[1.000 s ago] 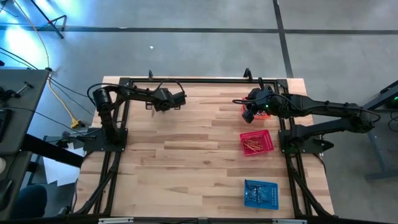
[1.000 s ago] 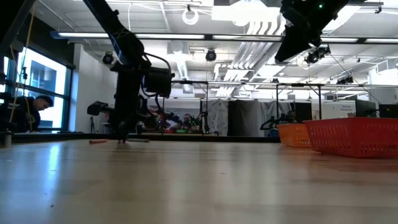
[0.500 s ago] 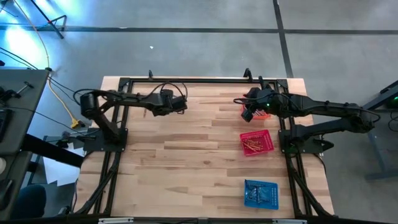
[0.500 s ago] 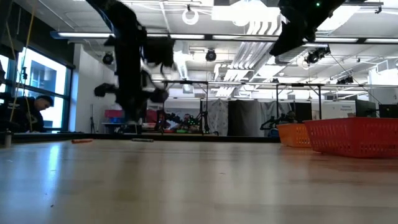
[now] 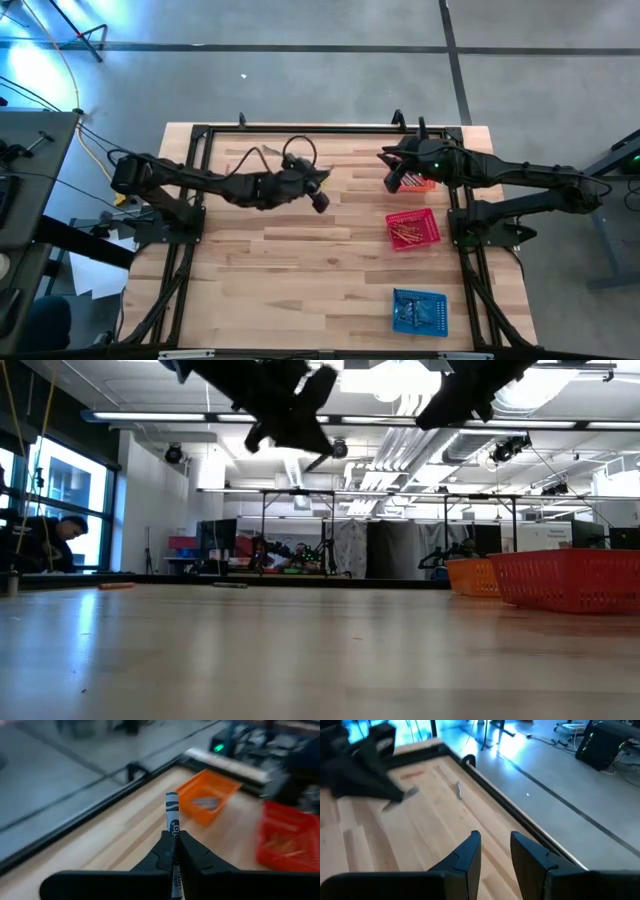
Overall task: Sort crayons
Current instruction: Put the gray crayon into the orange bin
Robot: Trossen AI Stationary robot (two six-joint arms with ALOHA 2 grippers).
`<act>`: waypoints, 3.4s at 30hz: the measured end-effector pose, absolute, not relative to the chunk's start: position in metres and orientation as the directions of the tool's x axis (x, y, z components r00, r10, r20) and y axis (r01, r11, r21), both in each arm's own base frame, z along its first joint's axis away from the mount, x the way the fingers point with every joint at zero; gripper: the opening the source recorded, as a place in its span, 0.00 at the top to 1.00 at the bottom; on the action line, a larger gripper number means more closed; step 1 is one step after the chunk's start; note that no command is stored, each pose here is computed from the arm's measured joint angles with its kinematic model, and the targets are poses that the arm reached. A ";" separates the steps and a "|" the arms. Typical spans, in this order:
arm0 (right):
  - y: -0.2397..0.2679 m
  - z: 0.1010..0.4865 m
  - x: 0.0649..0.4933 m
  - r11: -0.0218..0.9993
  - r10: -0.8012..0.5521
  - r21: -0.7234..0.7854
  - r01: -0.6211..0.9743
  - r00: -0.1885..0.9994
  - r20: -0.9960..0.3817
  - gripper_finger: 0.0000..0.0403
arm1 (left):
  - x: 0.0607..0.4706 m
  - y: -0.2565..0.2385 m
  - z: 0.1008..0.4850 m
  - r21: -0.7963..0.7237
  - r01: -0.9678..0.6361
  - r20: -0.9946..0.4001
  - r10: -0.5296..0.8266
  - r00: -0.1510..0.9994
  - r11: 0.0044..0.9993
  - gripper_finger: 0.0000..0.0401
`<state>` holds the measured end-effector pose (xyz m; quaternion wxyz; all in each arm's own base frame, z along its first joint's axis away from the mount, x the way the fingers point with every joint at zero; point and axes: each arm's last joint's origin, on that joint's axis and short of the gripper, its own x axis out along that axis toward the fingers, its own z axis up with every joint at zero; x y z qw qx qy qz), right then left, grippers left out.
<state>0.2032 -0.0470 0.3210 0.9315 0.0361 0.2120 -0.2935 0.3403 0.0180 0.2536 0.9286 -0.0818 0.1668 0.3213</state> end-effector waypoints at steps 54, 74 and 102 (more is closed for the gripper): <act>-0.005 0.281 0.222 0.990 -0.055 0.114 0.085 0.969 -0.240 0.76 | 0.380 -0.014 0.264 -0.084 -0.385 0.158 0.394 0.905 0.919 0.99; -0.007 0.273 0.221 0.977 -0.124 0.166 0.133 0.990 -0.065 0.76 | 0.388 -0.025 0.258 -0.144 -0.343 0.204 0.367 0.908 0.928 0.99; -0.006 0.272 0.221 0.980 -0.094 0.167 0.106 0.993 -0.076 0.98 | 0.418 -0.029 0.259 -0.074 -0.306 0.194 0.315 0.929 0.949 0.96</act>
